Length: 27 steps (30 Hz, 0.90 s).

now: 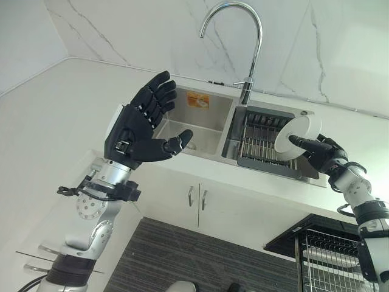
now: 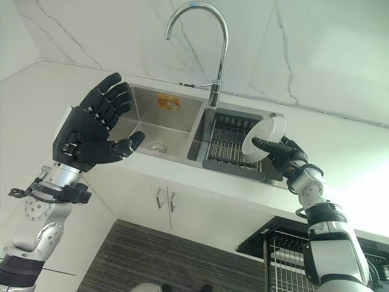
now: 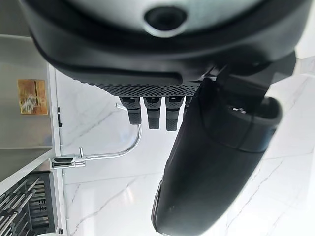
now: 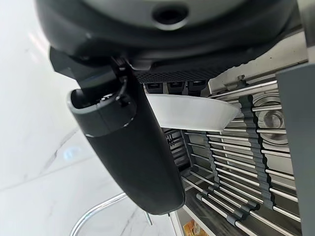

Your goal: Place the dishes in the dishwasher.

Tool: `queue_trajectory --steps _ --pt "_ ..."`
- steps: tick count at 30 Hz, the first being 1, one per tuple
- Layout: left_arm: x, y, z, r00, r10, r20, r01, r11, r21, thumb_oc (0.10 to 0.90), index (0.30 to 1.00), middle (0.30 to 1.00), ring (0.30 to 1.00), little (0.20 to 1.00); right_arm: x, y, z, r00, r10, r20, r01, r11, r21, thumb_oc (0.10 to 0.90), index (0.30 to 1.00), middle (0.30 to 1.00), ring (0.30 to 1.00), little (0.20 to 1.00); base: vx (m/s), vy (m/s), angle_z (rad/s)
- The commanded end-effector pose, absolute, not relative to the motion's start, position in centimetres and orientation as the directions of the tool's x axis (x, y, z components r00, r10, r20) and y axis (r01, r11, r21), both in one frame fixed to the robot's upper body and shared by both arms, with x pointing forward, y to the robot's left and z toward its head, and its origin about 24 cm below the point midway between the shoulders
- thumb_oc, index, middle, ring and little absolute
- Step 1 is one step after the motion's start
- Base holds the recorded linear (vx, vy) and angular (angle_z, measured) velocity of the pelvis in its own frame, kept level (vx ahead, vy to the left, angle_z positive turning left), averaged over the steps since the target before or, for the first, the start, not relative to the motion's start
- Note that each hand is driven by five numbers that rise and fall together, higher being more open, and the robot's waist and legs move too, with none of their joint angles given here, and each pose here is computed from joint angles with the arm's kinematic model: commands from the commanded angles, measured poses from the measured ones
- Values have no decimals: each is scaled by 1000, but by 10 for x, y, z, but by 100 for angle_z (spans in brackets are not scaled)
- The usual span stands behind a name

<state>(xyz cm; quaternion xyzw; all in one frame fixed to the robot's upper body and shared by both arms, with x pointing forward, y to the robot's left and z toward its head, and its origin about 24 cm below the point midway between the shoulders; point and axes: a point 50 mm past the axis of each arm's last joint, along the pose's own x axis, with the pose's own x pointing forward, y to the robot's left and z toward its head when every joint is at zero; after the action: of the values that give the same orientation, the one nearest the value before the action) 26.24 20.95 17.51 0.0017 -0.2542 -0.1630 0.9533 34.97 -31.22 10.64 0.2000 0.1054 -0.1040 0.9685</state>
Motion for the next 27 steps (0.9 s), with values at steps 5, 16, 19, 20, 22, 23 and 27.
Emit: queue_trajectory --steps 5,16,19,20,22,23,27 --pt "254 205 207 710 -364 602 344 926 155 800 900 900 900 900 364 -323 173 973 -228 -21 217 888 405 800 900 900 900 900 70 -20 2" --pt "259 203 202 745 -360 562 325 931 165 800 900 900 900 900 363 -332 165 912 -400 -92 408 859 310 400 300 300 300 300 59 -27 5" --pt "261 203 201 762 -350 544 306 936 174 800 900 900 900 900 364 -334 163 890 -440 -114 453 838 304 400 300 300 300 300 52 -31 0" --pt "261 204 201 768 -345 540 299 938 174 800 900 900 900 900 364 -335 162 888 -443 -123 457 823 336 400 300 300 300 300 0 0 0" --pt "261 205 202 772 -341 536 295 940 173 800 900 900 900 900 365 -333 161 885 -450 -121 461 805 373 400 300 300 300 300 0 0 0" --pt "261 206 202 773 -339 535 293 940 172 800 900 900 900 900 365 -332 160 884 -453 -118 461 799 387 400 300 300 300 300 -37 18 1" --pt "259 206 201 768 -339 544 298 940 166 800 900 900 900 900 367 -324 164 897 -441 -43 422 821 384 400 300 300 300 300 -80 48 0"
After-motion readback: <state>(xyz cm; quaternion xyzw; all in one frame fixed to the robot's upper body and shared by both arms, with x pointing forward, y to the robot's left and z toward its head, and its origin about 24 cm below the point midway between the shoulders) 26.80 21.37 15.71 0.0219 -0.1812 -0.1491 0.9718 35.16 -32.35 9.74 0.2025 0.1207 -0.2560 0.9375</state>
